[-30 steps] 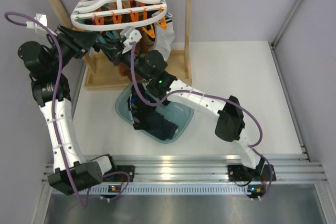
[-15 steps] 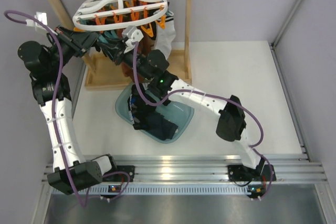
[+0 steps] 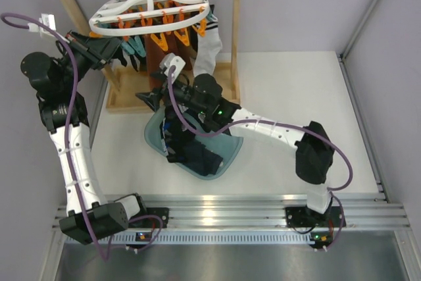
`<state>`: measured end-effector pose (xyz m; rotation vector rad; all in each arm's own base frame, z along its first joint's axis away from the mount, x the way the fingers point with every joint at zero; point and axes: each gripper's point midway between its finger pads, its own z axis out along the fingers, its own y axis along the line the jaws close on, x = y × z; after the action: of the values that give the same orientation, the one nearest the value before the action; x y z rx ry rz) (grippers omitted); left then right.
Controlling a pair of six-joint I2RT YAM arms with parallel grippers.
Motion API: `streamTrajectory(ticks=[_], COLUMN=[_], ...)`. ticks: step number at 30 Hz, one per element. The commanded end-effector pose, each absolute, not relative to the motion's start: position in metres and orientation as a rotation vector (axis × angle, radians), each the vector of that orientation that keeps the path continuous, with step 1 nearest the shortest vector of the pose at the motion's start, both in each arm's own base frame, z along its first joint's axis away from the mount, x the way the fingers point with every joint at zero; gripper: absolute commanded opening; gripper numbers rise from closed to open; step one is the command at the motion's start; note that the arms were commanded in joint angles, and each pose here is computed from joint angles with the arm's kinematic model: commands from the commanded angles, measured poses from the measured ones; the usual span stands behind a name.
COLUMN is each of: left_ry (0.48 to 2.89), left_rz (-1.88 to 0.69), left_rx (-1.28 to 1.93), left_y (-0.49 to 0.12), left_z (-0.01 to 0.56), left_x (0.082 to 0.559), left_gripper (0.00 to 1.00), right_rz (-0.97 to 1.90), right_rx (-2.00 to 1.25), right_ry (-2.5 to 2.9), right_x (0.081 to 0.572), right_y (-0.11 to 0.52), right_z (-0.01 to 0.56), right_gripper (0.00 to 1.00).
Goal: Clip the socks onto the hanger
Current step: Adjust the sock in the bin.
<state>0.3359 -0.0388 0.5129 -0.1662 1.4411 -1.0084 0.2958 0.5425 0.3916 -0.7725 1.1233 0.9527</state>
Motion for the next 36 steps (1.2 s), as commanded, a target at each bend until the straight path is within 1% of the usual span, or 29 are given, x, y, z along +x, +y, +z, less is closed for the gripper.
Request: streamTrajectory(ticks=[1,3,4,5,6,8,11,12,14,16,17,18,19,24,30,32,36], left_ry=[1.396,1.399,1.396,1.397,1.396,1.399,1.402,1.403,1.405,1.406,1.408,1.410,1.410,1.424,1.428,1.429,1.436], left_rz=[-0.972,-0.970,-0.963,-0.961,-0.957,-0.959,-0.962,-0.963,-0.966,-0.969,-0.972,-0.972,-0.971,-0.964,-0.965,-0.965,-0.969], left_rx=[-0.157,-0.152,-0.144,-0.141,-0.144,-0.141,-0.141,-0.137,-0.138,-0.138,-0.136,-0.135,-0.136,-0.142,-0.142,-0.139,-0.147], left_y=[-0.035,-0.035,-0.036,-0.036,-0.035,-0.036,-0.036,-0.037,-0.037,-0.038,-0.038,-0.038,-0.038,-0.038,-0.038,-0.038,-0.037], left_z=[0.521,0.520,0.520,0.520,0.519,0.518,0.517,0.517,0.516,0.516,0.516,0.515,0.515,0.510,0.508,0.508,0.505], left_x=[0.339,0.338,0.337,0.337,0.337,0.337,0.337,0.337,0.336,0.336,0.336,0.336,0.336,0.335,0.336,0.337,0.340], left_gripper=[0.00,0.00,0.00,0.00,0.00,0.00,0.00,0.00,0.00,0.00,0.00,0.00,0.00,0.00,0.00,0.00,0.00], right_rz=[1.010,1.006,1.002,0.986,0.975,0.938,0.885,0.873,0.839,0.825,0.861,0.859,0.866,0.829,0.630,0.551,0.509], right_rx=[-0.887,-0.958,-1.002,-1.067,-1.090,-1.178,-1.274,-1.289,-1.357,-1.434,-1.484,-1.499,-1.552,-1.725,-1.849,-1.865,-1.888], right_ry=[1.211,1.283,1.353,1.408,1.444,1.562,1.670,1.675,1.639,1.562,1.525,1.461,1.387,1.055,0.757,0.668,0.626], right_x=[0.276,0.274,0.272,0.271,0.269,0.266,0.267,0.269,0.271,0.270,0.264,0.267,0.263,0.259,0.271,0.275,0.279], right_y=[0.507,0.492,0.486,0.477,0.468,0.448,0.428,0.425,0.422,0.425,0.431,0.436,0.440,0.461,0.478,0.479,0.482], right_z=[0.393,0.373,0.347,0.324,0.315,0.272,0.225,0.219,0.204,0.201,0.194,0.197,0.192,0.164,0.135,0.127,0.116], right_gripper=[0.79,0.88,0.92,0.99,1.00,1.00,1.00,1.00,0.91,0.77,0.67,0.62,0.54,0.51,0.48,0.49,0.51])
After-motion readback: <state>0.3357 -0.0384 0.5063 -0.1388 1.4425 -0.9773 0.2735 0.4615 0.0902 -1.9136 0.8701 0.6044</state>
